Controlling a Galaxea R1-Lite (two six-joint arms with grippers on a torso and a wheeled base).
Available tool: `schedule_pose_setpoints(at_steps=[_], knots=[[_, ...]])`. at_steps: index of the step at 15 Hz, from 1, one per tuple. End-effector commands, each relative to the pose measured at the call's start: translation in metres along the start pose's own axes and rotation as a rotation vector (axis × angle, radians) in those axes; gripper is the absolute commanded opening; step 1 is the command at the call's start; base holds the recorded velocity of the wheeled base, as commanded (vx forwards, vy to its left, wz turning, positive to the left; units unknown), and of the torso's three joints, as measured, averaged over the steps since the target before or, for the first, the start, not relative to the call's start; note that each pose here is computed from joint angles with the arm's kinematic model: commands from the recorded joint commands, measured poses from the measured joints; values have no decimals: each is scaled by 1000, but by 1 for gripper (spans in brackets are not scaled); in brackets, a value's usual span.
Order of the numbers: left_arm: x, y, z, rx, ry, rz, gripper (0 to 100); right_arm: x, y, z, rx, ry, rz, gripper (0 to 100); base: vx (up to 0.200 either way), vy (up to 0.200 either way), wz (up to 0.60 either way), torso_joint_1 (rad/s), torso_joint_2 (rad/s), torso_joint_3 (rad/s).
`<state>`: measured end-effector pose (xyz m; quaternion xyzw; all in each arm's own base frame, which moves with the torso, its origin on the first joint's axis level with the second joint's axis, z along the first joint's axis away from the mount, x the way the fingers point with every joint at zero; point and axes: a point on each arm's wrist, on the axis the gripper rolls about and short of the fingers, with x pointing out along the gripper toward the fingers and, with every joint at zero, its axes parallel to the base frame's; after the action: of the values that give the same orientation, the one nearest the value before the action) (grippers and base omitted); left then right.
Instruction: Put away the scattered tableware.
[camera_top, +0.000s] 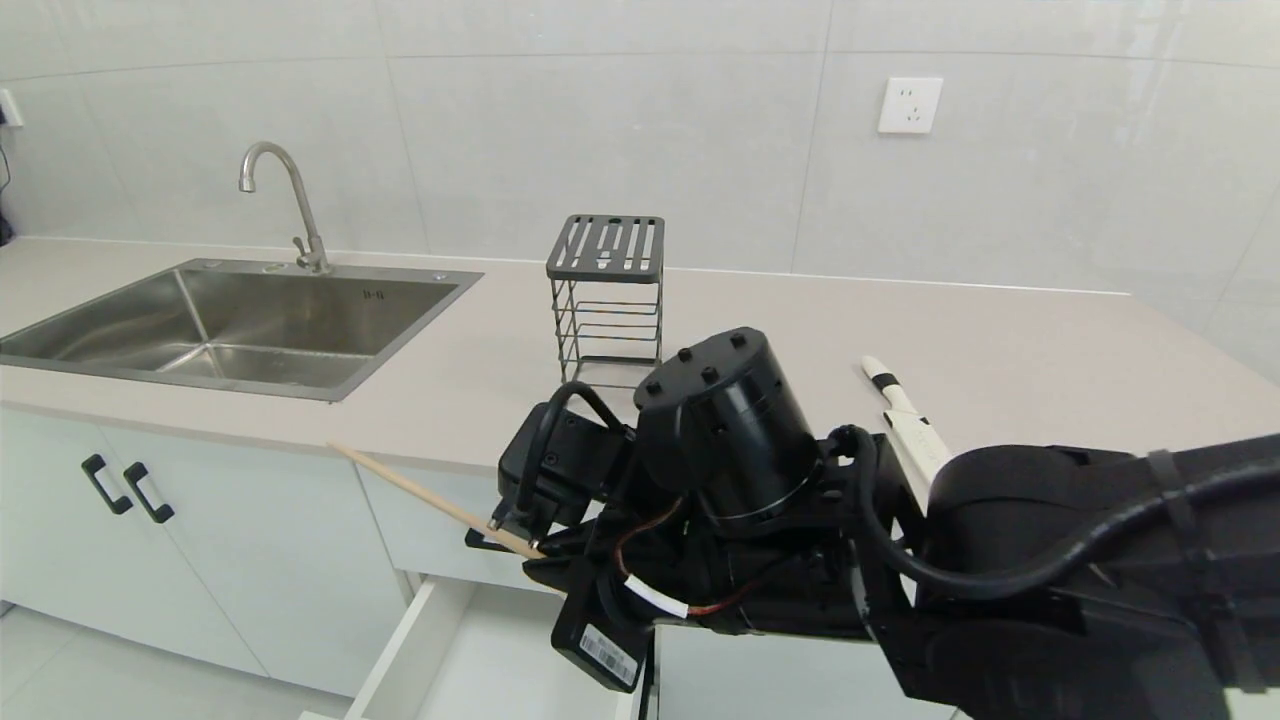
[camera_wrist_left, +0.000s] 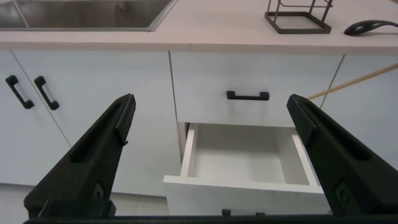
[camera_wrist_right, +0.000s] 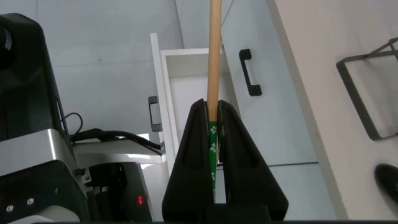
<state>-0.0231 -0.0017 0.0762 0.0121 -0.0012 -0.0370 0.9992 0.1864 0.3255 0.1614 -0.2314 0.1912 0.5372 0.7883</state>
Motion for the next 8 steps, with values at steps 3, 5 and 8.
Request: schedule_pose_setpoints(at_steps=[3, 5, 8], knots=[[0, 0, 0, 0, 0, 0, 100, 42, 16, -12, -14, 47, 34, 0, 0, 0, 0, 0, 0, 0], [0, 0, 0, 0, 0, 0, 100, 54, 18, -8, -20, 36, 37, 0, 0, 0, 0, 0, 0, 0], [0, 0, 0, 0, 0, 0, 100, 73, 20, -8, -22, 39, 38, 0, 0, 0, 0, 0, 0, 0]])
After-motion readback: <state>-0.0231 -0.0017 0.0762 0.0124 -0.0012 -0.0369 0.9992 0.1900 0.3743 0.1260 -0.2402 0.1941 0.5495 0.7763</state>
